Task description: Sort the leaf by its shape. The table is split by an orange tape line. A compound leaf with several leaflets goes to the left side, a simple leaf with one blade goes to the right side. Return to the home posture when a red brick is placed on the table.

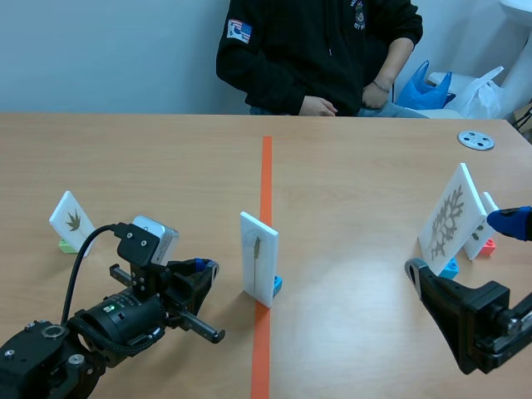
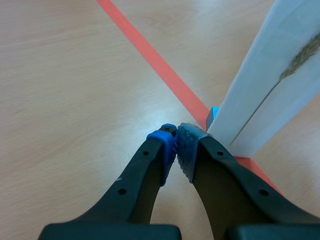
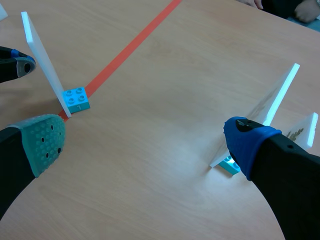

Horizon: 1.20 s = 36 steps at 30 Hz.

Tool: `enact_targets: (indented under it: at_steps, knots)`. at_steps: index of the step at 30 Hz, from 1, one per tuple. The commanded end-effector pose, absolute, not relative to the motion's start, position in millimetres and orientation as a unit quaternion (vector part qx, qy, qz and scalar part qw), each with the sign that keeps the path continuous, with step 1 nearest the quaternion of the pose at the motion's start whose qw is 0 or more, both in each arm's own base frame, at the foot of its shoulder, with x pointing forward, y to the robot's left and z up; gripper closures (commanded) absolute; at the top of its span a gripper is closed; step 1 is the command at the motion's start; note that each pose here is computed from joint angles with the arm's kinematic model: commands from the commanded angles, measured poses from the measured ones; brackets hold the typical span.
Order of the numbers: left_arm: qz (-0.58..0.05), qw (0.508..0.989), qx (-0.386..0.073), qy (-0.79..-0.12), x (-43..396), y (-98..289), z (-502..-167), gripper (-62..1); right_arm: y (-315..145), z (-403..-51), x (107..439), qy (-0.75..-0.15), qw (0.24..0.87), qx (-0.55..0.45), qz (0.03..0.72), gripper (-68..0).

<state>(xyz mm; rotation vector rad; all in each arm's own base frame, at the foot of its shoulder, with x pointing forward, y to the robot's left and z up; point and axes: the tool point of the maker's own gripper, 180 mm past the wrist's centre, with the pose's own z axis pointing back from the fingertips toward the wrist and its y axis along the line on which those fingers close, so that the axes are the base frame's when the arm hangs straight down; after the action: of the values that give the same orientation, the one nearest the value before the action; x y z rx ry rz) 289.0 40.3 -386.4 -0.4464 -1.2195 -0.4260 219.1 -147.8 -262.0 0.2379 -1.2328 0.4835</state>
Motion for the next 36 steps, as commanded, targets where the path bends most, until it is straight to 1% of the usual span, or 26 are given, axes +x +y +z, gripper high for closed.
enact_targets:
  at_steps: [1, 11, 18, 26, 32, 36]
  knots:
    - [-0.193, 0.762, -0.208, -0.582, 296.8, 40.4, -373.6, -4.0, -145.3, -249.5, 224.8, -0.588, 0.768, 0.111, 0.227, -67.9]
    - [-0.194, 0.763, -0.207, -0.581, 295.9, 42.0, -374.4, -4.1, -145.3, -249.4, 224.8, -0.589, 0.768, 0.111, 0.227, -67.9]
    - [-0.213, 0.758, -0.204, -0.582, 285.0, 50.0, -367.1, -4.0, -145.3, -249.4, 224.8, -0.589, 0.768, 0.111, 0.227, -67.9]
    - [-0.259, 0.746, -0.195, -0.582, 248.9, 63.2, -344.0, -4.1, -145.3, -249.4, 224.8, -0.589, 0.768, 0.111, 0.227, -67.9]
    - [-0.280, 0.736, -0.178, -0.590, 224.7, 81.4, -315.1, -4.1, -145.3, -249.4, 224.8, -0.589, 0.768, 0.111, 0.227, -67.9]
    - [-0.293, 0.727, -0.190, -0.591, 208.3, 86.5, -292.1, -4.1, -145.3, -249.4, 224.8, -0.589, 0.768, 0.111, 0.227, -67.9]
